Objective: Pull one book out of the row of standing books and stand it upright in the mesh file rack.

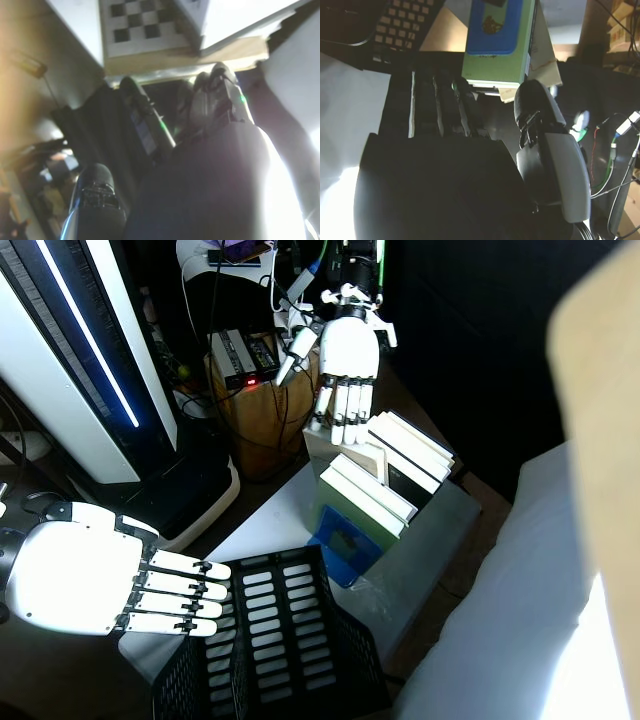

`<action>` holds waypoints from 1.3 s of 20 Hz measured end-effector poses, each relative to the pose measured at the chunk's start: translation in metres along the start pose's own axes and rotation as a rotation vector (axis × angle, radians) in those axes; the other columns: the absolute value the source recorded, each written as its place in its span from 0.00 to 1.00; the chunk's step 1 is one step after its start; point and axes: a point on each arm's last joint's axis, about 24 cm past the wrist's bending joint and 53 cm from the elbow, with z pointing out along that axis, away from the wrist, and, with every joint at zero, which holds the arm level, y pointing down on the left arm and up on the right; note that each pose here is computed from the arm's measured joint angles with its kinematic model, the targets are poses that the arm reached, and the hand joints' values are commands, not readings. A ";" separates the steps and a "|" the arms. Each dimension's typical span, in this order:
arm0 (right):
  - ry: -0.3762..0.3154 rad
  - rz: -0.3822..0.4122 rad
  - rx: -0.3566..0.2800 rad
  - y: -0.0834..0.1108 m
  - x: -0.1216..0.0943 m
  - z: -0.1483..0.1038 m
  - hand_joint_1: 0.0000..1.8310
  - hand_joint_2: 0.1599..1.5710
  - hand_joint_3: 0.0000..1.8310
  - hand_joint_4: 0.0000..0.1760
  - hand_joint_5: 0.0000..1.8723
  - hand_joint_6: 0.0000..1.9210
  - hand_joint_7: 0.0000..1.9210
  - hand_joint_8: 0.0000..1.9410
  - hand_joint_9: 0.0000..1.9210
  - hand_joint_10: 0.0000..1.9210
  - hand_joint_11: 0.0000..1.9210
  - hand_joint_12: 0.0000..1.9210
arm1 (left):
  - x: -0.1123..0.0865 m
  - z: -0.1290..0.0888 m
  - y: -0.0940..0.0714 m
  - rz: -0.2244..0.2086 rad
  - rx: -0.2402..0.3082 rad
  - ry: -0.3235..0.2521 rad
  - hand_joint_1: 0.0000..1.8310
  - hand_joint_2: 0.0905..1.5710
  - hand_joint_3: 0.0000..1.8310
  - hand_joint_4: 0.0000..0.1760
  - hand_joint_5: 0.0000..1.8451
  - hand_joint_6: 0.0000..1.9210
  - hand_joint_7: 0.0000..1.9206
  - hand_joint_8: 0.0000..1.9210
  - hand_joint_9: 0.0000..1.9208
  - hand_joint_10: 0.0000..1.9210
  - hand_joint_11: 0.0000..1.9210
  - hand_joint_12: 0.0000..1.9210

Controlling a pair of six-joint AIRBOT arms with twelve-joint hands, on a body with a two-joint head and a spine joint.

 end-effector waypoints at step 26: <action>0.006 0.014 0.020 -0.007 0.004 -0.002 0.14 0.88 0.00 0.00 0.00 0.00 0.00 0.00 0.00 0.00 0.00 0.00 | -0.006 -0.038 -0.020 -0.168 0.089 -0.057 0.14 0.89 0.01 0.00 0.28 0.00 0.03 0.00 0.00 0.00 0.00 0.00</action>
